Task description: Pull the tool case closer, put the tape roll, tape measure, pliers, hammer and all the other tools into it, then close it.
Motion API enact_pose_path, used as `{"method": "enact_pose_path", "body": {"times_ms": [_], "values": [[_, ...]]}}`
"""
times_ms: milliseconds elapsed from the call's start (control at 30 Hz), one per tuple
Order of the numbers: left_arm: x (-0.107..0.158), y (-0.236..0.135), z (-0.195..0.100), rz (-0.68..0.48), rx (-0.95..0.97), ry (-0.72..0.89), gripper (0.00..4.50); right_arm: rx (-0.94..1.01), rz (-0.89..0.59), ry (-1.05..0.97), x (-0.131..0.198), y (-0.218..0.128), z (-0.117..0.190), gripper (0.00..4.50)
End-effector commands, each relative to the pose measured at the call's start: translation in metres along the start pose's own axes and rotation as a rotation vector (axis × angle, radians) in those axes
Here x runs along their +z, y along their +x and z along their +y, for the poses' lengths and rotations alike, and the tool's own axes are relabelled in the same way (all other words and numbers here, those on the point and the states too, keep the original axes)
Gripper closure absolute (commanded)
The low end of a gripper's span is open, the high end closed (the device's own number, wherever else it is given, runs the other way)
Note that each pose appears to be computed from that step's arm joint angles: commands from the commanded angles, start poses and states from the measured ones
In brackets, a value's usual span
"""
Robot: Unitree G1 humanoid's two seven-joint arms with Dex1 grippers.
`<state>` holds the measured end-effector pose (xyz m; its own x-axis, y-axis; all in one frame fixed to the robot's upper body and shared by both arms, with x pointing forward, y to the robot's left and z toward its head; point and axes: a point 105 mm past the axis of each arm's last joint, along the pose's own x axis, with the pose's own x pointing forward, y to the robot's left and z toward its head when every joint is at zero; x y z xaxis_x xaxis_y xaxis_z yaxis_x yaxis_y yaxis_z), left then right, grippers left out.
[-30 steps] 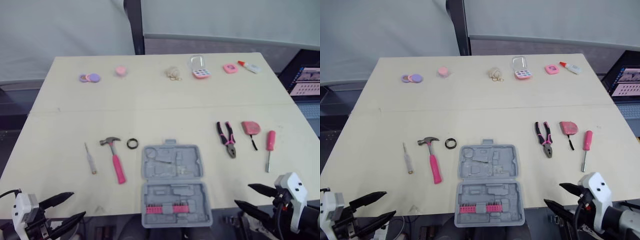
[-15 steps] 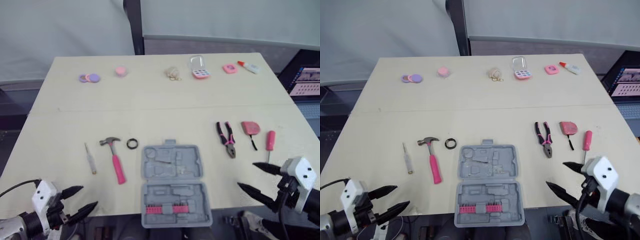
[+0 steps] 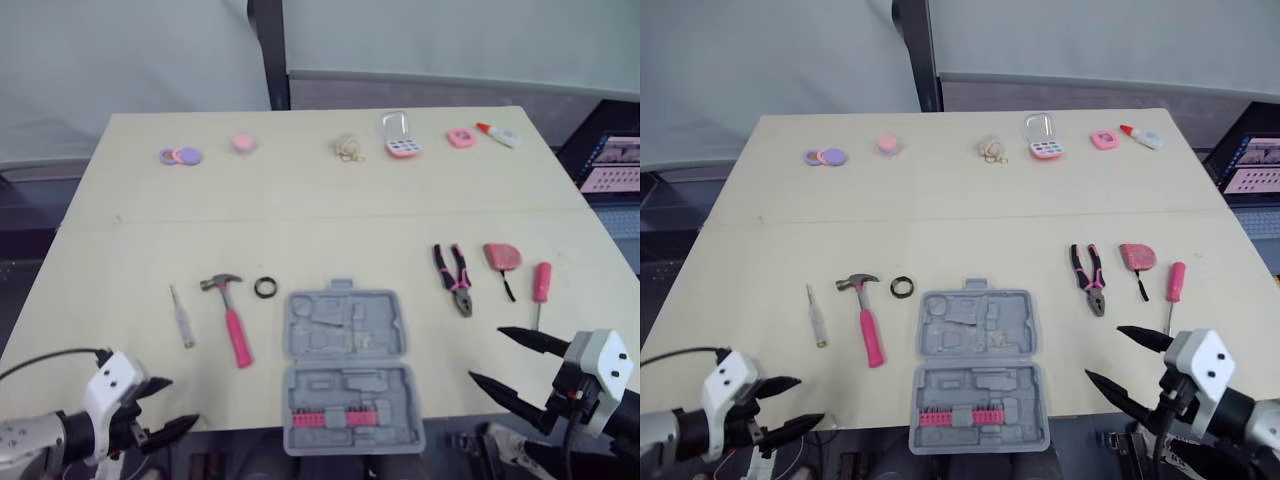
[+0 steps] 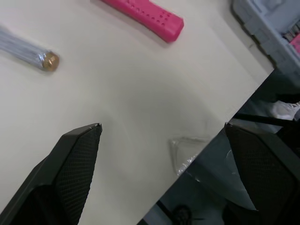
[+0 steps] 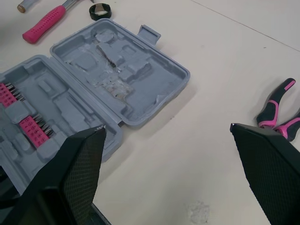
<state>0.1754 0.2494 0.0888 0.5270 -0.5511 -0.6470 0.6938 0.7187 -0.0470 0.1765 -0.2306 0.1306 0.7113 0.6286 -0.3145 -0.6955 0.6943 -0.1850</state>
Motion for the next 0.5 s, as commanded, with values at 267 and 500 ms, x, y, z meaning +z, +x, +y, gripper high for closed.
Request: {"method": "enact_pose_path", "body": {"times_ms": [267, 500], "values": [[0.099, 0.005, 0.012, 0.192, 0.012, 0.378, 0.00, 0.017, -0.028, -0.040, 0.007, 0.006, -0.002, 0.03], [0.127, 0.034, 0.007, 0.325, 0.016, 0.519, 0.00, -0.003, -0.007, -0.067, 0.012, 0.000, -0.010, 0.03]]}}
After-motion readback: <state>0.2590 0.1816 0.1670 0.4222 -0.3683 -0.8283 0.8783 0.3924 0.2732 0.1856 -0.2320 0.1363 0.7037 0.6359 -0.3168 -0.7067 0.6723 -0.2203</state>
